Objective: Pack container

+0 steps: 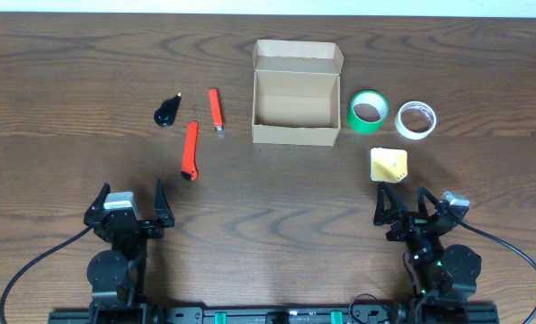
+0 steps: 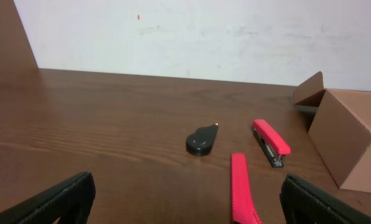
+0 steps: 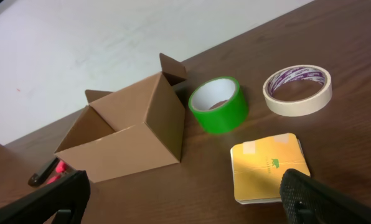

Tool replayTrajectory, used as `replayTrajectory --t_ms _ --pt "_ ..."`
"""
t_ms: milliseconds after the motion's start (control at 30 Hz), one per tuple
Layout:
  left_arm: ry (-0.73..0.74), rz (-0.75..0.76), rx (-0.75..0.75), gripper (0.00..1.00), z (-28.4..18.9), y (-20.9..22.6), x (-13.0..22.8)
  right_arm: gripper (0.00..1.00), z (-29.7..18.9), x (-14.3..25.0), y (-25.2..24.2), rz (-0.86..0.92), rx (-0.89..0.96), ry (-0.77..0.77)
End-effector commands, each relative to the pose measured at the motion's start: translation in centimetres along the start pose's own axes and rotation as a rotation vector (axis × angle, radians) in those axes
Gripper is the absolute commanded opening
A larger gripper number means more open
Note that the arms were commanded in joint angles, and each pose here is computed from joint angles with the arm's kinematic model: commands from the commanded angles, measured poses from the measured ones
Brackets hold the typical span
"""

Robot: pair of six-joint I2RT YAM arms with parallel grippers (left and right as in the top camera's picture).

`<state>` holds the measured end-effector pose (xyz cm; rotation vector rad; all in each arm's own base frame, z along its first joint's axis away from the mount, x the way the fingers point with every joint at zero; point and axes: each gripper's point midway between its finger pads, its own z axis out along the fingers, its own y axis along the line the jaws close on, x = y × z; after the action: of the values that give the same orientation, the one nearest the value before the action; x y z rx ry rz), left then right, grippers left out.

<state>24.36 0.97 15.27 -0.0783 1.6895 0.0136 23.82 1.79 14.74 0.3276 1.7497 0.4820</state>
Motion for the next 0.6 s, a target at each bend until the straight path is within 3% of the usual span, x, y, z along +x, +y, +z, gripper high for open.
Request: replayTrajectory --t_ms 0,567 --pt "0.055 0.01 -0.013 0.96 0.05 0.24 1.75 0.99 -0.02 0.14 0.23 0.012 -0.012 0.003" --pt "0.055 0.01 -0.013 0.96 0.05 0.24 1.74 0.99 -0.02 0.3 0.42 0.013 -0.023 0.012"
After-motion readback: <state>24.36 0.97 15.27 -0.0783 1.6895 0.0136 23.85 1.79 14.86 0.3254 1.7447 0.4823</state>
